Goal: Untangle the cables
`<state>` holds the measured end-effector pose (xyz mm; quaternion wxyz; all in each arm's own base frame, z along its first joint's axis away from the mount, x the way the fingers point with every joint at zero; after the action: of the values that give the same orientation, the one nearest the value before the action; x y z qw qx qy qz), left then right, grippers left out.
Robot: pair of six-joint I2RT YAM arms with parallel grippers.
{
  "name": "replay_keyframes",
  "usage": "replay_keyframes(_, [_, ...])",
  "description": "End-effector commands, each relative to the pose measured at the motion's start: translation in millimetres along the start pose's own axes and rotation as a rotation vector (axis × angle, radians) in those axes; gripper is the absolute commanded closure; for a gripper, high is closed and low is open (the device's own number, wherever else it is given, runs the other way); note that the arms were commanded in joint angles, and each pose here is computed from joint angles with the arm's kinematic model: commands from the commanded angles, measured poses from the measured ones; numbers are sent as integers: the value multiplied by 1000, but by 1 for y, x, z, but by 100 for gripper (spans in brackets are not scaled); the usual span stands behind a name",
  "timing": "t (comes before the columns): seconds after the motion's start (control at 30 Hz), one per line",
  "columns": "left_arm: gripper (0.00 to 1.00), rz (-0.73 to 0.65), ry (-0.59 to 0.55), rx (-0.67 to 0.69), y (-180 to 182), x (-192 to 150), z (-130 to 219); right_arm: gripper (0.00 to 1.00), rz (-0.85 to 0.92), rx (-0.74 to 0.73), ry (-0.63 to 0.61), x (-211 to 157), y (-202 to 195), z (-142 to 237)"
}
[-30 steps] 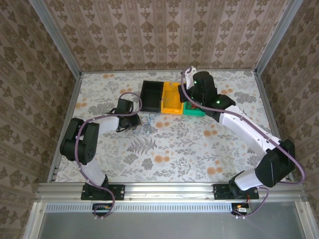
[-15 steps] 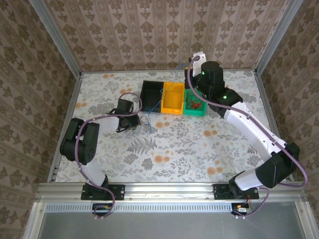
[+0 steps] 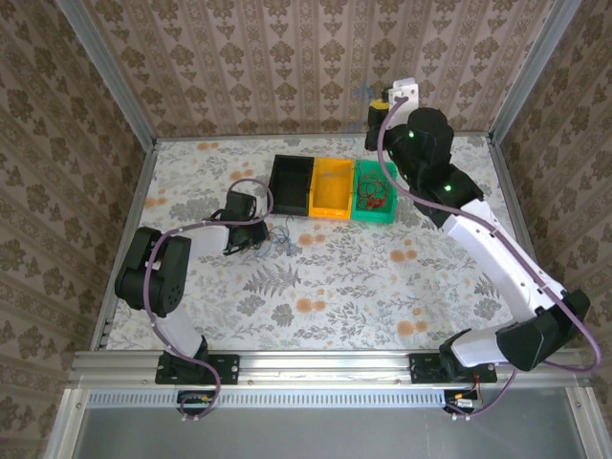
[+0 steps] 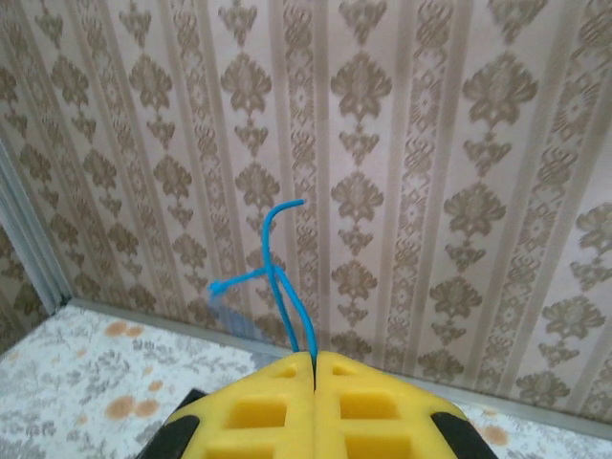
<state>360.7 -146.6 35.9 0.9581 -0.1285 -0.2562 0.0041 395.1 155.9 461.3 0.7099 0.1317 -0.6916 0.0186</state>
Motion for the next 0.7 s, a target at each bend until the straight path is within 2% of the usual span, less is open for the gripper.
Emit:
replay_keyframes(0.0, [72, -7, 244, 148, 39, -71, -17, 100, -15, -27, -104, 35, -7, 17])
replay_keyframes(0.43, [69, -19, 210, 73, 24, -57, -15, 100, 0, 20, 13, -1, 0, -5])
replay_keyframes(0.67, [68, -22, 181, 46, 17, -48, -11, 100, -14, 66, 129, -51, 11, -45])
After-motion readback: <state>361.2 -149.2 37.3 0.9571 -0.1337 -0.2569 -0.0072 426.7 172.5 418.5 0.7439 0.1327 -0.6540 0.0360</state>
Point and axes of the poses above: each hand's point on the last joint's axis, 136 mm out from that joint toward the fingers, its own z axis back along the fingers, its own y axis along the line the jaws close on, x = y × z, the point moved 2 cm from there along z, back along the fingers, and after that the axes turned 8 degrees about -z, right-handed, at the moved point
